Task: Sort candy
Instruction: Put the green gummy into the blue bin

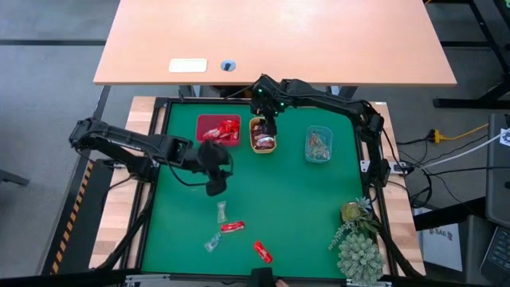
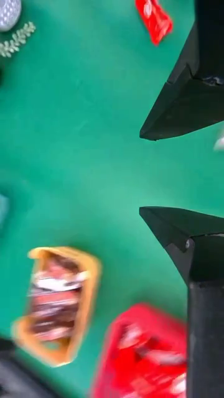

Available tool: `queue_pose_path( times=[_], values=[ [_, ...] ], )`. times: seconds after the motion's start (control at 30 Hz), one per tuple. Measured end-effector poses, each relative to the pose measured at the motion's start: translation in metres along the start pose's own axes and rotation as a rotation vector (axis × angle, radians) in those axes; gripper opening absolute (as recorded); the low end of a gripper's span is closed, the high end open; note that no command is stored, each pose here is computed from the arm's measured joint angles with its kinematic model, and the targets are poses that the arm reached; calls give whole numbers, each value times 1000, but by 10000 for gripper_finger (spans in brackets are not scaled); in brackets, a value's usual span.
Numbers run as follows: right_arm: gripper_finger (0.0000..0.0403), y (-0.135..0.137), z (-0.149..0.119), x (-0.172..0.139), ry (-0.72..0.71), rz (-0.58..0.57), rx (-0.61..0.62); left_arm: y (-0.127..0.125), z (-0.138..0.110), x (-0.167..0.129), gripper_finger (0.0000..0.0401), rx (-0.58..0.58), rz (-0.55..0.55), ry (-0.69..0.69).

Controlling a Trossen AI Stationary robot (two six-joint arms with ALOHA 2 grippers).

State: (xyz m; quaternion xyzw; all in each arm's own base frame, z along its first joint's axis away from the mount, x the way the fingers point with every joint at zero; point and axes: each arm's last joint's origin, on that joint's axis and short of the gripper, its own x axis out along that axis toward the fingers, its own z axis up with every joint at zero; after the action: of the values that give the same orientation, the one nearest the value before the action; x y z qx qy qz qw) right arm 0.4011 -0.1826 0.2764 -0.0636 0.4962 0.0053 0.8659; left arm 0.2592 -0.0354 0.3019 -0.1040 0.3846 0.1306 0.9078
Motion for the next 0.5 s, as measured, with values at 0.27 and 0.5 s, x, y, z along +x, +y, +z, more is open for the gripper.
queue_pose_path(
  times=[0.27,0.5],
  values=[
    [223,0,0,0,3,2,1,-30,-21,12,181,-296,-4,116],
    [223,0,0,0,4,3,34,-60,-43,34,181,-540,42,209]
  ],
)
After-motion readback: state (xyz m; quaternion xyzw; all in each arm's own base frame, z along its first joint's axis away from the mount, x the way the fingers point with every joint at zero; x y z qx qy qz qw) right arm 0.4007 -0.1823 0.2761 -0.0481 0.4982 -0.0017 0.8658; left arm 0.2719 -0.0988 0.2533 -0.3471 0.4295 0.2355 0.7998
